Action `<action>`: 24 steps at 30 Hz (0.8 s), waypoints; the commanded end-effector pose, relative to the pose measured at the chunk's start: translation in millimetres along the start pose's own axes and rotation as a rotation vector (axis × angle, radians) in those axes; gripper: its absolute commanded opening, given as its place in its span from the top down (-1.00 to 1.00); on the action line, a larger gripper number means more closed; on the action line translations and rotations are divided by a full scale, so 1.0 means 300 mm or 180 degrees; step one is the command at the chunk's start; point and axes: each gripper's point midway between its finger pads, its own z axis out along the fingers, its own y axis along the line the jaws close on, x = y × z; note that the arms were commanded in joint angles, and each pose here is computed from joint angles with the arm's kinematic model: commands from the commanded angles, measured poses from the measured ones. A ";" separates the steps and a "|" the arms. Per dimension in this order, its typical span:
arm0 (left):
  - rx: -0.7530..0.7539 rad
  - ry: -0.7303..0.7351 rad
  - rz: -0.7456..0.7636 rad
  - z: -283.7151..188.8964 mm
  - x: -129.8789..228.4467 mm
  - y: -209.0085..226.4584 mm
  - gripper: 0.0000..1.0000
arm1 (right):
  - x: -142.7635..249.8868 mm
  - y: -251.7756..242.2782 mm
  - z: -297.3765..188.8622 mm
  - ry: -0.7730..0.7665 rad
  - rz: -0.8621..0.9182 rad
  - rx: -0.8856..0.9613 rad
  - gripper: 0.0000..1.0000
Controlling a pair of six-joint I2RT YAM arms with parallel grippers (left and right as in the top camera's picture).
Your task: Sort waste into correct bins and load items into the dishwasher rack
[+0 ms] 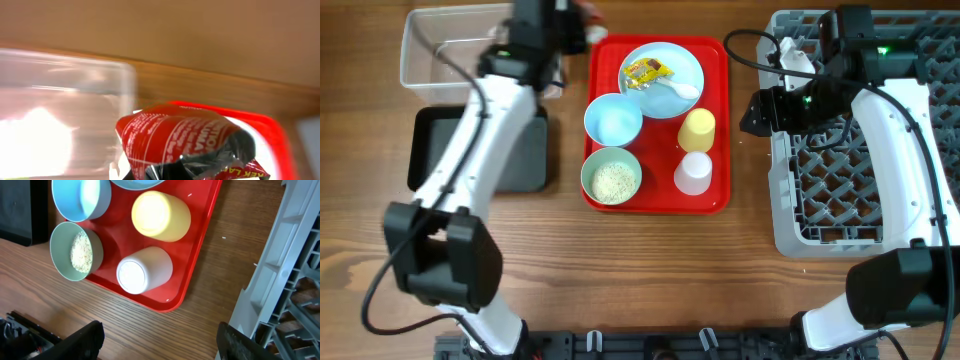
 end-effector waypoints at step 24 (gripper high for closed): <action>0.0970 0.0520 0.0933 0.370 0.470 -0.442 -1.00 | 0.004 0.010 -0.034 -0.0057 0.0021 0.0039 -0.52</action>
